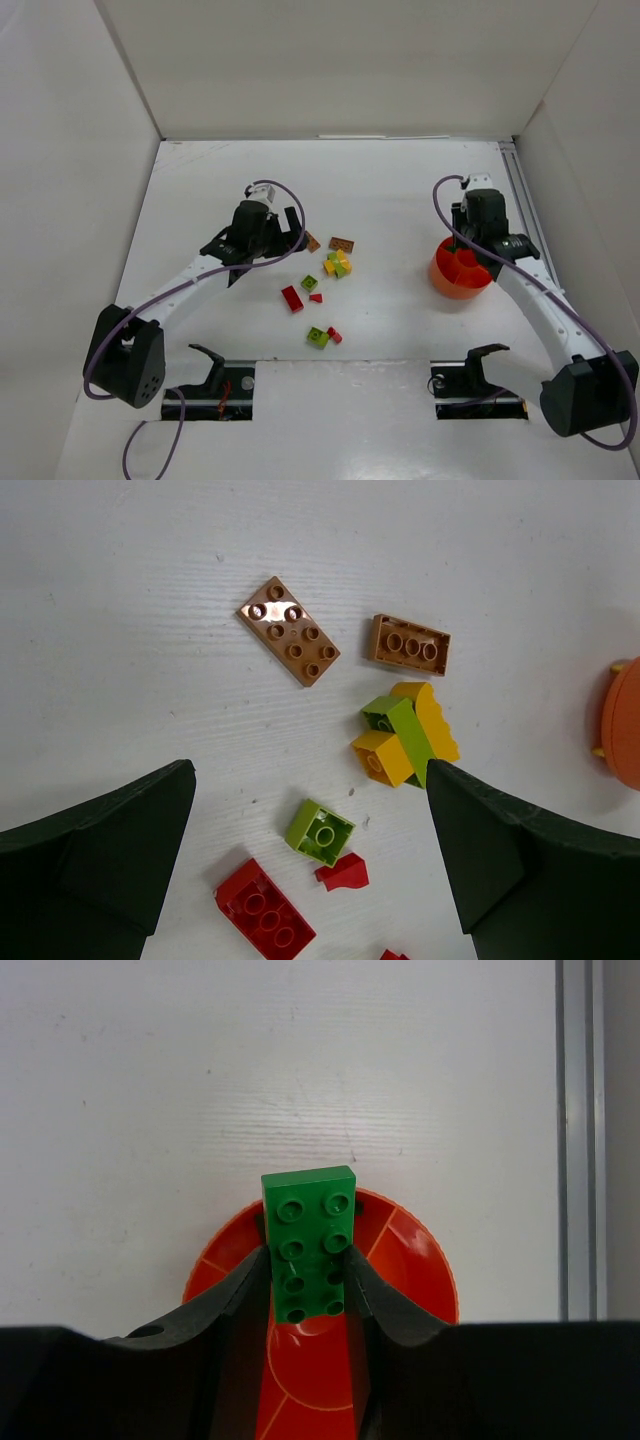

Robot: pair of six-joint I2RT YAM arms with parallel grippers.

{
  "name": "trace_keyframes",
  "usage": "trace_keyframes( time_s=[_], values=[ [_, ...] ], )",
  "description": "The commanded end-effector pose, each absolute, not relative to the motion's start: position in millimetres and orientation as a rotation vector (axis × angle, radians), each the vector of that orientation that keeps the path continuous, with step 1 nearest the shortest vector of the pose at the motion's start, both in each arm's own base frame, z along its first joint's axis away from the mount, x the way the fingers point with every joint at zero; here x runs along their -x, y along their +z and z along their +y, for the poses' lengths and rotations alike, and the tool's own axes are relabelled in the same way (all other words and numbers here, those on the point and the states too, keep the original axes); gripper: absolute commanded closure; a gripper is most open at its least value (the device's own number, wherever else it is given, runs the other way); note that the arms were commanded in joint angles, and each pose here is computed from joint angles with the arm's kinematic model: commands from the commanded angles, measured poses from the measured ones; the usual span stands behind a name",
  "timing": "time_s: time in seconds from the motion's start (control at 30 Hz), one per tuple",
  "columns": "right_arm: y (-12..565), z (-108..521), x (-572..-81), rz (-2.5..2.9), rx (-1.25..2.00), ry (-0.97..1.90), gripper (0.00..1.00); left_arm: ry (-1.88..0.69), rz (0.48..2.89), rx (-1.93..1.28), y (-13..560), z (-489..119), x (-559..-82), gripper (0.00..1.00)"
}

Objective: Sort the legos into containers by color

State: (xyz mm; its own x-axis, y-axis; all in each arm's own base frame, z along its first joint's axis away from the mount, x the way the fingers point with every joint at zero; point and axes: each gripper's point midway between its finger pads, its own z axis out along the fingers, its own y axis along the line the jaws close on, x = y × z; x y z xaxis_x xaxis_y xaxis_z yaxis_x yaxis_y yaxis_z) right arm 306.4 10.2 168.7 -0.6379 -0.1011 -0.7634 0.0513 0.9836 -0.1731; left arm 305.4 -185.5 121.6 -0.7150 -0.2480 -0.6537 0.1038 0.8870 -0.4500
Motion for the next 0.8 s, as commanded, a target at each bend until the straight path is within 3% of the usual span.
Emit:
trace_keyframes(
  time_s=[0.0, 0.6, 0.77],
  values=[
    [191.0, 19.4, -331.1, 2.129, 0.028, -0.156, 0.74, -0.652, 2.229, 0.114, 142.8, -191.7, -313.3, 0.00],
    [157.1, 18.4, -329.7, 2.198, 0.044, -0.177, 0.72, -0.630, 2.234, 0.126, 139.9, -187.3, -311.7, 0.00],
    [151.1, 14.7, -325.4, 2.217, 0.017, -0.196, 0.62, -0.633, 2.214, 0.140, 146.2, -186.0, -312.0, 0.00]
  ],
)
